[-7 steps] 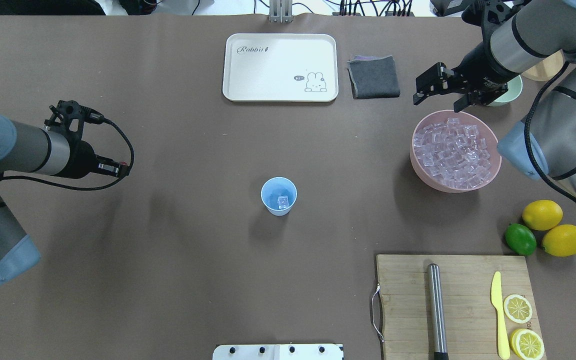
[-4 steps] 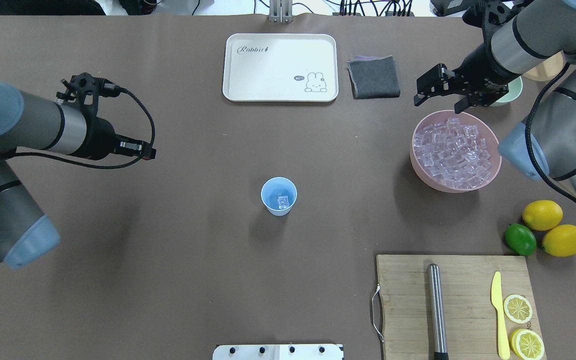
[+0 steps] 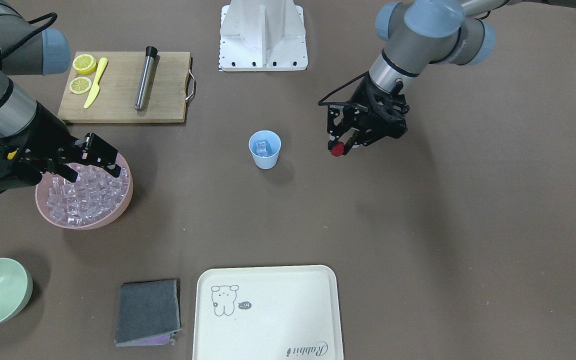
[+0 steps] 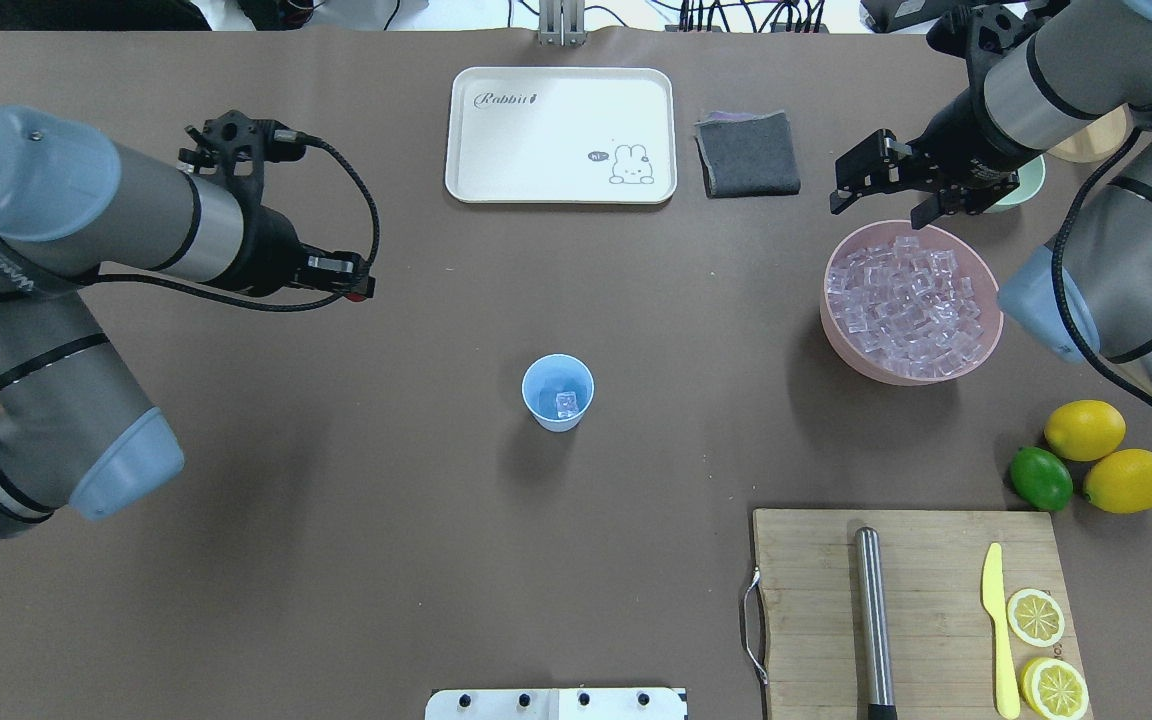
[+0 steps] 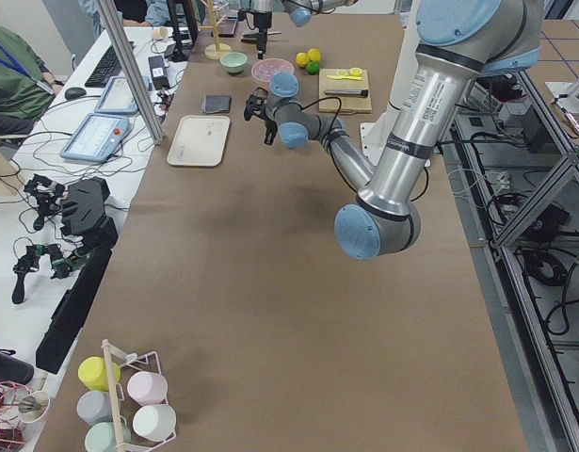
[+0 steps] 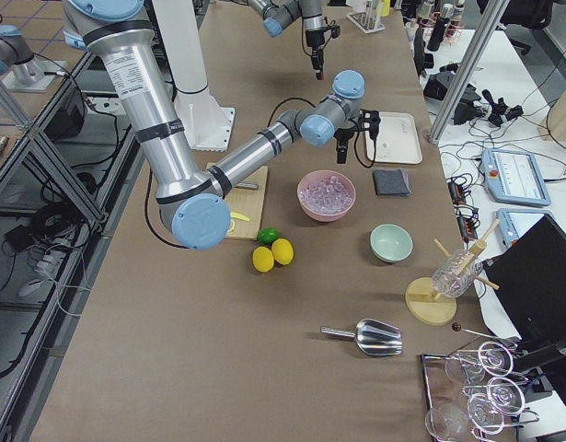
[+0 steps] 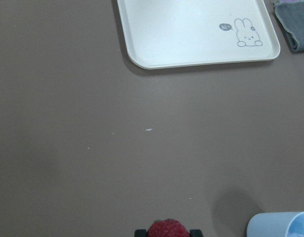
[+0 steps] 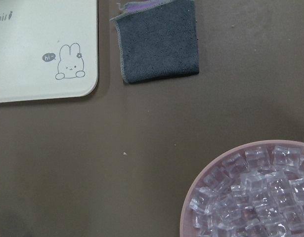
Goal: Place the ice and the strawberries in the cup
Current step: 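Lift the strawberry and carry it over the blue cup with the left gripper, then open the left gripper to drop the strawberry into the cup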
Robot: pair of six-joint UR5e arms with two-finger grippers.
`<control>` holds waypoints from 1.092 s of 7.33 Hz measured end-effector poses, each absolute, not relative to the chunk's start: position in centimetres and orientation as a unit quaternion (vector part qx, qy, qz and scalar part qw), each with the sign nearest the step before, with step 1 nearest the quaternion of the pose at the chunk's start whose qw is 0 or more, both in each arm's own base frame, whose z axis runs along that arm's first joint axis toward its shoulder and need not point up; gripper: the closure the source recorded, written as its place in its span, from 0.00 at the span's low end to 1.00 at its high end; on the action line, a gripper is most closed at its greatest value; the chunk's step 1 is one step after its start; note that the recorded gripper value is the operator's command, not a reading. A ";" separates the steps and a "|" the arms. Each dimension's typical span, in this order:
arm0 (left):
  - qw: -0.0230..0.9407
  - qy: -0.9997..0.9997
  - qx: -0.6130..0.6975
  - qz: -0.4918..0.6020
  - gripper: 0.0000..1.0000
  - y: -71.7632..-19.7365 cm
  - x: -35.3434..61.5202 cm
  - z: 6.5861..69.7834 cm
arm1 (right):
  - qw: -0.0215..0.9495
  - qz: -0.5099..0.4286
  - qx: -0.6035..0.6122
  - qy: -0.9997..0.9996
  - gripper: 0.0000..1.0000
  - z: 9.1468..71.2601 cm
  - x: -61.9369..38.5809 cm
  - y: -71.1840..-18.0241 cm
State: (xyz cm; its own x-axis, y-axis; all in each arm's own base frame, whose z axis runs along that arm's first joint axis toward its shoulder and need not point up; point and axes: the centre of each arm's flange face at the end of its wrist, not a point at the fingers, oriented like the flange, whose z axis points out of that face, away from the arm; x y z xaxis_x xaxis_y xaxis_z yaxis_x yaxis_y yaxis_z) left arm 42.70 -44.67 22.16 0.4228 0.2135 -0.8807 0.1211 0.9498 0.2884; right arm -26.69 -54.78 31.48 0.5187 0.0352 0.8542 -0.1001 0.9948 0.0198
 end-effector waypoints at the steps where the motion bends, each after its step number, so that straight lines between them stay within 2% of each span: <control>1: 0.823 0.546 0.154 0.024 1.00 -42.3 46.0 20.0 | 0.871 0.039 0.033 -0.489 0.00 31.5 -26.7 -54.8; 3: 0.814 0.563 0.146 0.011 1.00 -38.6 51.1 16.4 | 0.871 0.039 0.034 -0.488 0.00 31.6 -26.7 -54.8; 8: 0.822 0.551 0.144 0.000 1.00 -39.0 54.1 16.8 | 0.871 0.039 0.035 -0.489 0.00 31.3 -26.8 -54.8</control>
